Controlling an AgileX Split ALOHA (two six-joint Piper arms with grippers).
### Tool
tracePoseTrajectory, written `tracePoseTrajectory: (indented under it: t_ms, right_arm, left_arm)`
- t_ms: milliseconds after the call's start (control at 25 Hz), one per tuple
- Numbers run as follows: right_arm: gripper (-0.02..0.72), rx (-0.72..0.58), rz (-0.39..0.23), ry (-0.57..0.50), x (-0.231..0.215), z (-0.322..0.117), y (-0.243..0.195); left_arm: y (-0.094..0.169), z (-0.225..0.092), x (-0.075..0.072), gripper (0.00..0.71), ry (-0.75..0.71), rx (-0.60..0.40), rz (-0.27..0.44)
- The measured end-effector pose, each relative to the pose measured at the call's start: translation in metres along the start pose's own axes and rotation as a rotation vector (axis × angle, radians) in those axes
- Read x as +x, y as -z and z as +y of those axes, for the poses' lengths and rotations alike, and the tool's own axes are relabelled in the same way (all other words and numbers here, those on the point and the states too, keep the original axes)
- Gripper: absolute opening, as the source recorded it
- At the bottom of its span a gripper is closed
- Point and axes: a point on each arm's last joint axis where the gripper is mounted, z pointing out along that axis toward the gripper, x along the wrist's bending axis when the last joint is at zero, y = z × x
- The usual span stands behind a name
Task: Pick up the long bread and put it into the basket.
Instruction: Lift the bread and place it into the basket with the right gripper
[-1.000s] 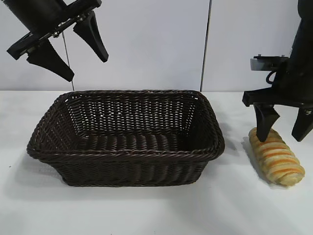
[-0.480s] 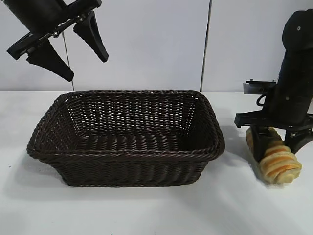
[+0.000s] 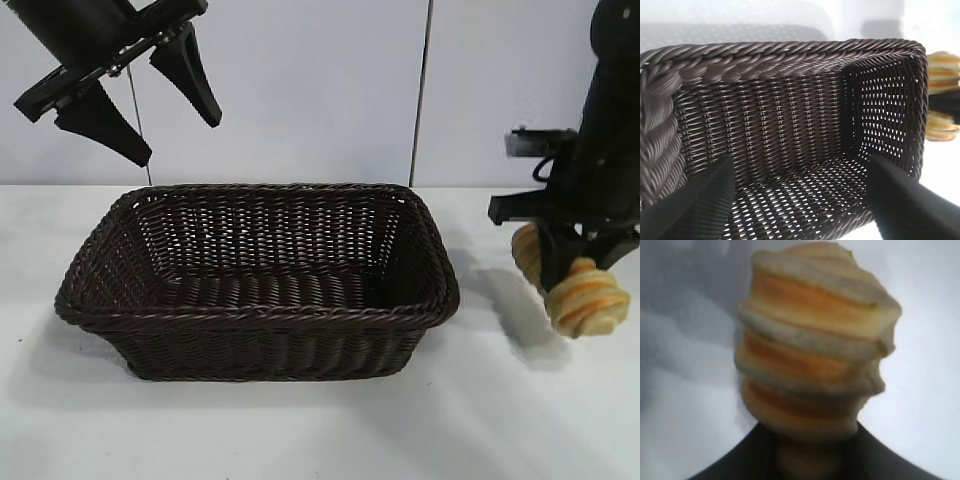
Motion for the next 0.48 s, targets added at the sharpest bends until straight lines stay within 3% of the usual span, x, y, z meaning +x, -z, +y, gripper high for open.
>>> tracePoseTrajectory:
  t_ms: [280,480]
  right_arm:
    - [0.209,-0.092,0.015,0.022,0.002,0.018,0.040]
    - [0.209,-0.092,0.046,0.021,0.005,0.019,0.043]
  left_arm:
    - [0.000,0.000,0.000,0.532,0.000,0.002,0.000]
    - [0.000,0.000,0.000,0.532,0.000,0.003,0.000]
